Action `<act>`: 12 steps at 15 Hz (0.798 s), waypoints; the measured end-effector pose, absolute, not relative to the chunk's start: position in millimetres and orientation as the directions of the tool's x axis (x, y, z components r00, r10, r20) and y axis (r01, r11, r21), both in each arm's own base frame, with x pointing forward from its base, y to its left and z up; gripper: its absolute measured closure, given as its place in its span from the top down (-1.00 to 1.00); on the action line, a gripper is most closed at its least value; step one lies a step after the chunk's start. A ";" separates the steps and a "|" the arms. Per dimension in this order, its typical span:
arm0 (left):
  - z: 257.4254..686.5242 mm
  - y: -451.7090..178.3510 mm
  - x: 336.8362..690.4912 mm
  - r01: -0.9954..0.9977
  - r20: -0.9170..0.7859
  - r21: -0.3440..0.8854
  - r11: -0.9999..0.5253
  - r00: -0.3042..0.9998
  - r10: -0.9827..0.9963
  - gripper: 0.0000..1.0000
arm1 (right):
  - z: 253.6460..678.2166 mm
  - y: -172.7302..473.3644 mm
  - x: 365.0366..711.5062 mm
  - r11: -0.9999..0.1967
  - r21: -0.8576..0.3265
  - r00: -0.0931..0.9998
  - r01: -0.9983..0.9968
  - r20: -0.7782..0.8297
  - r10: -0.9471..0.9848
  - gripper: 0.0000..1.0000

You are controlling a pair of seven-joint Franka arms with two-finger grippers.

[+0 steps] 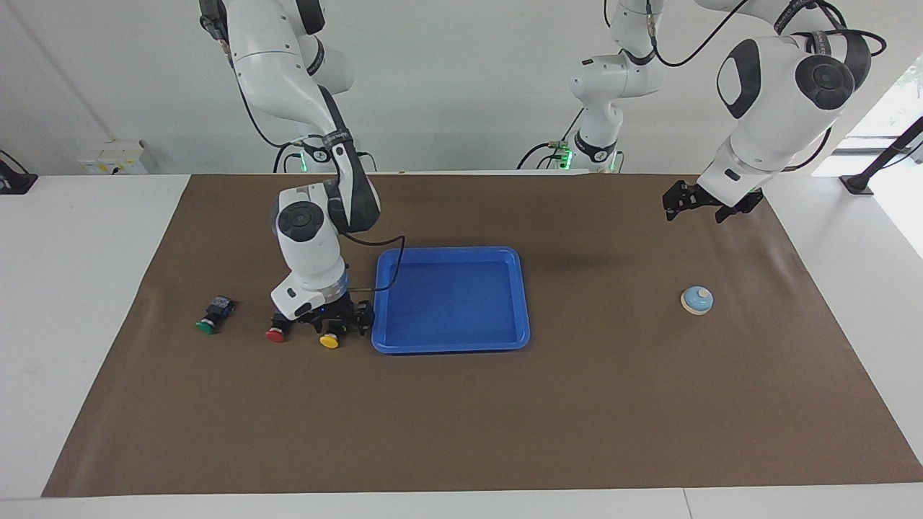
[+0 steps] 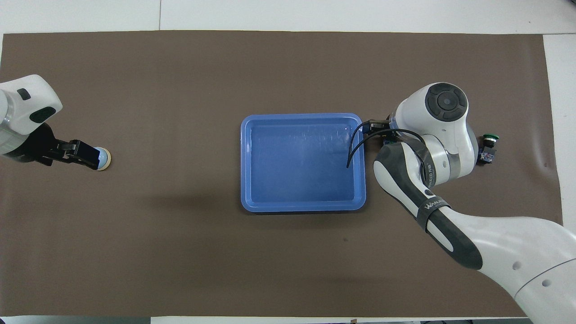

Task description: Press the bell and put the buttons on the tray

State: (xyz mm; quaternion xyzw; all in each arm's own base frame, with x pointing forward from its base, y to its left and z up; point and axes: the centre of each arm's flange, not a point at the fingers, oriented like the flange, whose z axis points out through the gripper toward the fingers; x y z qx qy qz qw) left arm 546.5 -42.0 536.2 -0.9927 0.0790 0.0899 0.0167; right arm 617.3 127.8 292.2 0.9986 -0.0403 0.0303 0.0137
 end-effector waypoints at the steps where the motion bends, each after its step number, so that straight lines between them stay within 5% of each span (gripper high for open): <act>1: 537.2 -43.6 546.6 -0.160 -0.179 -0.020 -0.987 0.972 -0.154 1.00 | 288.4 126.3 614.9 -0.996 0.031 0.995 -0.079 0.055 -0.077 0.98; 4: 538.4 -44.6 546.8 -0.159 -0.176 -0.020 -0.987 0.972 -0.153 1.00 | 280.6 123.9 609.8 -0.996 0.038 0.996 -0.078 0.040 -0.077 0.93; 9: 539.5 -42.7 547.2 -0.155 -0.174 -0.021 -0.988 0.973 -0.149 1.00 | 286.4 123.7 609.0 -0.996 0.039 0.996 -0.079 0.044 -0.077 -0.13; 12: 540.2 -42.6 547.4 -0.153 -0.172 -0.021 -0.988 0.974 -0.147 1.00 | 287.1 121.9 608.3 -0.996 0.044 0.996 -0.081 0.033 -0.080 -0.19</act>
